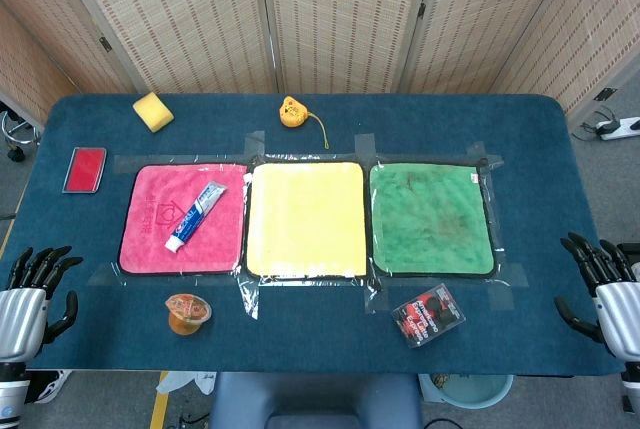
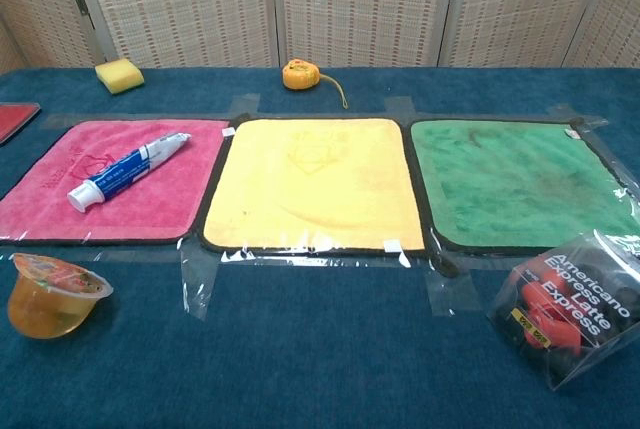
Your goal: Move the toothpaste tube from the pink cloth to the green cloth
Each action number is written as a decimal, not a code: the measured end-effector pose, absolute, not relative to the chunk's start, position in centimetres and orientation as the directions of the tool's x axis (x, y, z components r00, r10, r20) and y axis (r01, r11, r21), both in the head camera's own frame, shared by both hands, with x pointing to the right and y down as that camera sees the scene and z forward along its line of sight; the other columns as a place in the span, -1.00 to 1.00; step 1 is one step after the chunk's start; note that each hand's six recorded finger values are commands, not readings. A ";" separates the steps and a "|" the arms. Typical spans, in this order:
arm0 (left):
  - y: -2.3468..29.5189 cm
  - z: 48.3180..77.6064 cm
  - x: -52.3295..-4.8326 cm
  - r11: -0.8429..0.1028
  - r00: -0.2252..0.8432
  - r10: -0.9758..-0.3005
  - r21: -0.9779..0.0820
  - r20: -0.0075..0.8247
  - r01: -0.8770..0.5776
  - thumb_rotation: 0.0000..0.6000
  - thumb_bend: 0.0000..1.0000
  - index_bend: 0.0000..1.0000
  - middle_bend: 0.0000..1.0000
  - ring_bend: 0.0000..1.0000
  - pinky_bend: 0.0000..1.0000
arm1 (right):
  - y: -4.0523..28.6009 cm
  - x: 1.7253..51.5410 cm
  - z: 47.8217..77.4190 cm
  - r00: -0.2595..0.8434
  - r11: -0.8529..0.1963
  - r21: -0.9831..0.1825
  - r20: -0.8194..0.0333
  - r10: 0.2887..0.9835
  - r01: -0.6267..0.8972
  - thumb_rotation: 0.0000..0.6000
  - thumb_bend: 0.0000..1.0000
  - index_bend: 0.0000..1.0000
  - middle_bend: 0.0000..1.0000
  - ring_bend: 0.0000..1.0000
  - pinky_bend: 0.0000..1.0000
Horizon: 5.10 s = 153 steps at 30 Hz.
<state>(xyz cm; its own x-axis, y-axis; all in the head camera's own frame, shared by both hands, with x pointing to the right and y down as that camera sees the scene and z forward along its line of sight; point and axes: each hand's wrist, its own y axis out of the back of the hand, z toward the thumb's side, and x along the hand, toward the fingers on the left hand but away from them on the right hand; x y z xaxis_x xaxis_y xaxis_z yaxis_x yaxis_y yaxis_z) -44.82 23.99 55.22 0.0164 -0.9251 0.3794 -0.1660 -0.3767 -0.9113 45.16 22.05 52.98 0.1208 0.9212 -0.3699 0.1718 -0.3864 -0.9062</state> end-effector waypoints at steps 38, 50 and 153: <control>14.1 63.0 -43.2 -0.449 0.307 -0.852 -0.893 0.424 -0.013 1.00 -0.30 -0.47 -0.64 -0.70 -1.00 | 22.9 45.7 50.2 0.111 -0.334 -0.929 -0.319 0.941 0.158 1.00 -0.23 -0.85 -0.77 -0.69 -0.85; 10.2 68.7 -41.6 -0.476 0.360 -0.789 -0.866 0.498 0.154 1.00 -0.40 -0.61 -0.66 -0.75 -0.99 | 23.2 45.6 49.8 0.106 -0.332 -0.931 -0.319 0.942 0.151 1.00 -0.23 -0.85 -0.77 -0.69 -0.85; 6.6 77.3 -30.4 -0.502 0.320 -0.717 -0.777 0.619 0.380 1.00 -0.37 -0.58 -0.76 -0.84 -1.00 | 24.3 47.2 49.1 0.062 -0.297 -0.941 -0.290 0.955 0.164 1.00 -0.23 -0.85 -0.77 -0.69 -0.85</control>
<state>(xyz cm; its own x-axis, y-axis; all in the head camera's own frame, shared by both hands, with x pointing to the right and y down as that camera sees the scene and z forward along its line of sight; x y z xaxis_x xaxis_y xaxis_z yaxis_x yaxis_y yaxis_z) -30.40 6.64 77.25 0.3205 -0.7166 0.6195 0.3798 -0.5019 -0.7771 47.21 24.33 49.14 0.0624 0.9549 -0.2903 0.1636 -0.2968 -0.9408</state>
